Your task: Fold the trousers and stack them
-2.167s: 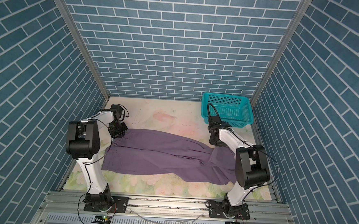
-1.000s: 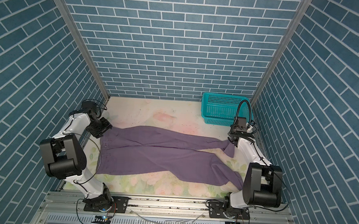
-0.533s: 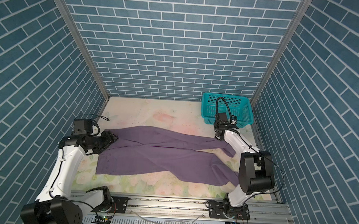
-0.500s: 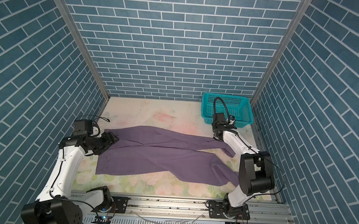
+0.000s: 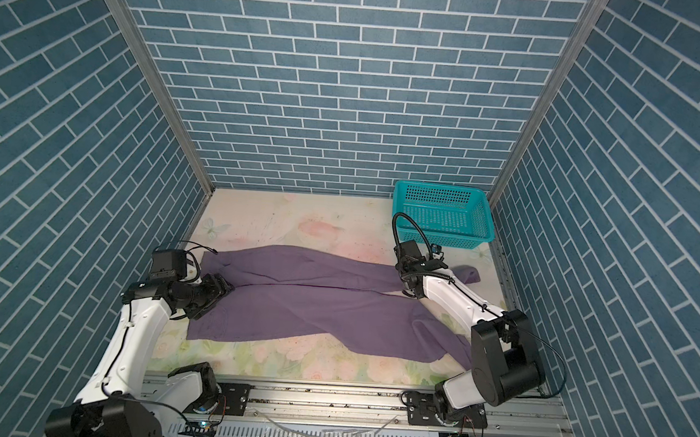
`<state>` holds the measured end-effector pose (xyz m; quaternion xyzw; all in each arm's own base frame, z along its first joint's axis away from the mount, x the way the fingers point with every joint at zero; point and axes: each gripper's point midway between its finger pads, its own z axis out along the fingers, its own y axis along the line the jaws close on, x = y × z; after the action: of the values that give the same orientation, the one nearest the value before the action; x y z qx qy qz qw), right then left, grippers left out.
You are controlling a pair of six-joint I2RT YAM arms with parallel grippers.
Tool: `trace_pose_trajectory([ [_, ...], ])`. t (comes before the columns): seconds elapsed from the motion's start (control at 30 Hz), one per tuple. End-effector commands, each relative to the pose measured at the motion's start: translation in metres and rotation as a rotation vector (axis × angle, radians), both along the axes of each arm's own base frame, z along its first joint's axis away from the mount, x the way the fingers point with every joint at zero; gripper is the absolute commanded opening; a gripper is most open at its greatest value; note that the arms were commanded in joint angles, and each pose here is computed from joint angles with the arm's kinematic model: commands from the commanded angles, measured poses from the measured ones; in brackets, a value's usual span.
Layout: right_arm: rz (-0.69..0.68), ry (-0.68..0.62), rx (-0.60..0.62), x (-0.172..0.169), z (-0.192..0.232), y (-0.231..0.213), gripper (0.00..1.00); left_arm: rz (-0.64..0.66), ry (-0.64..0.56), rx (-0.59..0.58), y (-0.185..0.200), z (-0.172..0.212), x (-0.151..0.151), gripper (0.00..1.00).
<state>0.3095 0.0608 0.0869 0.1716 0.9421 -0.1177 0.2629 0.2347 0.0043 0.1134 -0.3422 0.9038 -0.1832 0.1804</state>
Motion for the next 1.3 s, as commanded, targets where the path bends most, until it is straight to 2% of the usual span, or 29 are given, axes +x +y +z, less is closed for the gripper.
trace_pose_trajectory([
  [0.0,-0.024,0.034,-0.019,-0.012,-0.014,-0.012,0.54,0.066,0.041,0.039,0.012,-0.019,0.002,0.75],
  [0.13,-0.050,0.094,0.024,0.000,-0.033,-0.023,0.39,0.113,0.108,0.030,0.018,-0.047,0.013,0.70],
  [0.23,-0.043,0.076,0.069,0.018,-0.036,-0.021,0.39,0.115,0.142,0.049,0.024,-0.053,0.030,0.68],
  [0.37,-0.007,0.081,0.099,0.048,-0.039,-0.011,0.41,0.128,0.161,0.051,0.030,-0.057,0.046,0.72],
  [0.53,0.034,0.073,0.092,0.091,-0.038,-0.002,0.41,0.153,0.171,0.066,0.037,-0.060,0.062,0.72],
  [0.77,0.020,0.032,0.104,0.135,-0.032,-0.013,0.37,0.133,0.198,0.101,0.040,-0.054,0.069,0.74],
  [0.9,0.036,0.000,0.122,0.130,-0.015,-0.014,0.34,0.132,0.194,0.133,0.045,-0.047,0.071,0.74],
  [1.0,0.049,-0.029,0.139,0.110,0.004,-0.016,0.34,0.134,0.180,0.147,0.046,-0.040,0.080,0.74],
  [1.13,0.098,-0.042,0.167,0.080,0.017,-0.015,0.36,0.110,0.154,0.140,0.034,-0.033,0.109,0.75],
  [1.27,0.195,-0.006,0.247,0.068,0.009,0.005,0.41,0.047,0.174,0.169,0.016,-0.033,0.139,0.76],
])
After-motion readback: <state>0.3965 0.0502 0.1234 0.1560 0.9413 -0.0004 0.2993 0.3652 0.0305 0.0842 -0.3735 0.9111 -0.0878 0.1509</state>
